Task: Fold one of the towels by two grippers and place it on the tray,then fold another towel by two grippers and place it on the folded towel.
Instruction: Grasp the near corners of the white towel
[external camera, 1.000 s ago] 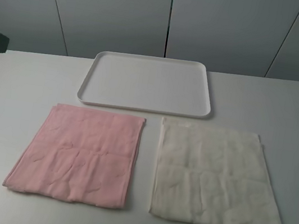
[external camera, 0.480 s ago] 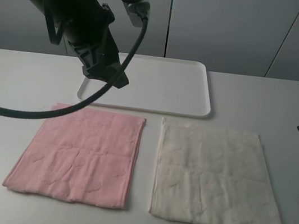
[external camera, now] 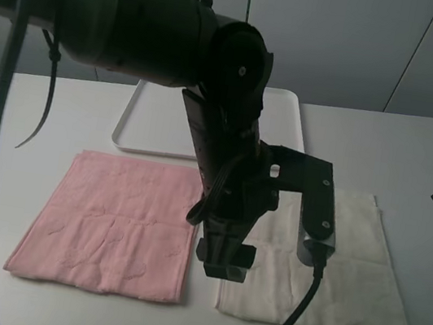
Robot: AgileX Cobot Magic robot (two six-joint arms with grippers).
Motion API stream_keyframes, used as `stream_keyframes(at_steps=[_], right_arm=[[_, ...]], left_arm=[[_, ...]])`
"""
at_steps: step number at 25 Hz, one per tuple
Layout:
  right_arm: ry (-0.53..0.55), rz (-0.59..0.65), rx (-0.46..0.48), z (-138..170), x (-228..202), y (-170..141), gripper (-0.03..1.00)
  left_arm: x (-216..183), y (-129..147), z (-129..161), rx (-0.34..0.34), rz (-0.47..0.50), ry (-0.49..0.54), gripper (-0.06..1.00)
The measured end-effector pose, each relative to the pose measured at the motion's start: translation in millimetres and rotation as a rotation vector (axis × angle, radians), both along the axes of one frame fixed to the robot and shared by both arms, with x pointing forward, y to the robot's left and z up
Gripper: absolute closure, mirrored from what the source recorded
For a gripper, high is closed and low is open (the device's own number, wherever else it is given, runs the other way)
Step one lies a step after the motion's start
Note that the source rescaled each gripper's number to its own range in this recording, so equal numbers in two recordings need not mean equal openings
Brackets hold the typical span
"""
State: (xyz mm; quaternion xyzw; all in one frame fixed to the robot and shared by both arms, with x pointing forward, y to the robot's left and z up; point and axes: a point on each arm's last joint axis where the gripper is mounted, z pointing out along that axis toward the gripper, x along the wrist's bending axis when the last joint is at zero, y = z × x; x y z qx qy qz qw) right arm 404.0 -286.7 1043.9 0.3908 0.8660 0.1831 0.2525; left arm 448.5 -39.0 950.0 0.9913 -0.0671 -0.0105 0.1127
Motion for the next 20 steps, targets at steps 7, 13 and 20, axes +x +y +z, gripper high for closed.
stream_keyframes(at_steps=[7, 13, 20], right_arm=[[0.003, 0.0, 0.0, -0.3, 0.1, 0.0, -0.03], [0.1, 0.018, 0.011, -16.8, 13.0, 4.7, -0.03], [0.236, 0.141, -0.029, -39.7, 22.1, 24.9, -0.03]], left_arm=[[-24.0, -12.8, -35.8, 0.134, -0.07, 0.032, -0.01], [-24.6, -12.8, -52.0, 0.178, -0.045, 0.058, -0.01], [-29.5, -17.0, -56.5, 0.176, -0.061, 0.049, -0.01]])
